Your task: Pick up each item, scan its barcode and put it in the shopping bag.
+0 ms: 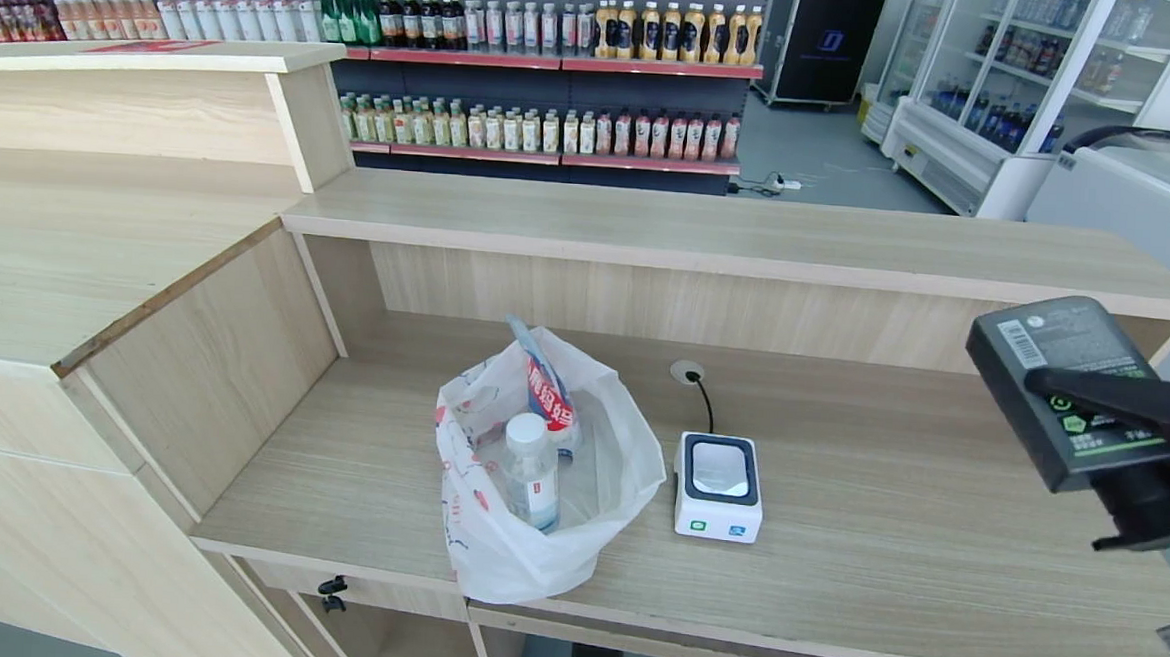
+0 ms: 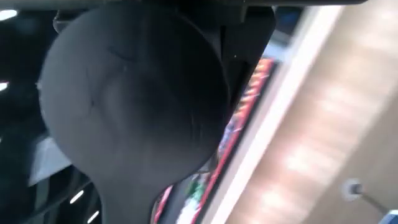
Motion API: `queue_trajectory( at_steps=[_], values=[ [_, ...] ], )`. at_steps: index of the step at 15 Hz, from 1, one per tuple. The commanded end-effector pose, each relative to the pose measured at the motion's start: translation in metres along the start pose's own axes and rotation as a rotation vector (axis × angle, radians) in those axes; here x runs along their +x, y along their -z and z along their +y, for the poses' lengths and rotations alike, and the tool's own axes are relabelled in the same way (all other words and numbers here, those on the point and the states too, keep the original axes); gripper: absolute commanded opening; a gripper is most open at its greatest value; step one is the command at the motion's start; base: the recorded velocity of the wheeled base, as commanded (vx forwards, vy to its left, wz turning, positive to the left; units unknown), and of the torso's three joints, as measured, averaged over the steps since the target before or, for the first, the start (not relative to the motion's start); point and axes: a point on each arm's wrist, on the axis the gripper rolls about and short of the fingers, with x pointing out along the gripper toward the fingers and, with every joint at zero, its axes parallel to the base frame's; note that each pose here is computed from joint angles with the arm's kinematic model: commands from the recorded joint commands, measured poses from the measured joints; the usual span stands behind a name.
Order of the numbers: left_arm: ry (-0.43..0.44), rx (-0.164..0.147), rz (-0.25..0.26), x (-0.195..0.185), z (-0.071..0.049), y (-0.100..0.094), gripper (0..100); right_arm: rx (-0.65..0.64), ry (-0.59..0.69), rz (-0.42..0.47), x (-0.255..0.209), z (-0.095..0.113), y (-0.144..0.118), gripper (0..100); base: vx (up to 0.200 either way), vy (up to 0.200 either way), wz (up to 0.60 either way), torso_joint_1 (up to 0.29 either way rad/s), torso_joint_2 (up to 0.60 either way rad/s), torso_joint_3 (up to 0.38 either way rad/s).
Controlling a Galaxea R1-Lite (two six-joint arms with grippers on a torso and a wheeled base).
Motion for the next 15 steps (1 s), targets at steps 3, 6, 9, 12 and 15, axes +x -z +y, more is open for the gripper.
queue_trajectory(
  at_steps=[3,6,9,12,15],
  values=[
    [0.000,0.000,-0.002,0.000,0.000,0.000,100,-0.412,0.327,-0.194,0.022,-0.049,-0.035,0,0.000,0.000,0.00,0.000,0.00,0.000],
    [0.000,0.000,-0.001,0.000,0.000,0.000,100,-0.516,0.486,-0.232,0.022,-0.076,-0.044,0,0.000,0.000,0.00,0.000,0.00,0.000],
    [0.000,0.000,-0.001,0.000,0.000,0.000,100,-0.536,0.623,-0.284,0.008,-0.098,-0.057,0,0.000,0.000,0.00,0.000,0.00,0.000],
    [0.000,0.000,-0.002,0.000,0.000,0.000,100,-0.548,0.648,-0.317,-0.003,-0.106,-0.060,0,0.000,0.000,0.00,0.000,0.00,0.000],
    [0.000,0.000,-0.002,0.000,0.000,0.000,100,-0.555,0.613,-0.254,-0.032,-0.111,-0.058,0,0.000,0.000,0.00,0.000,0.00,0.000]
  ],
)
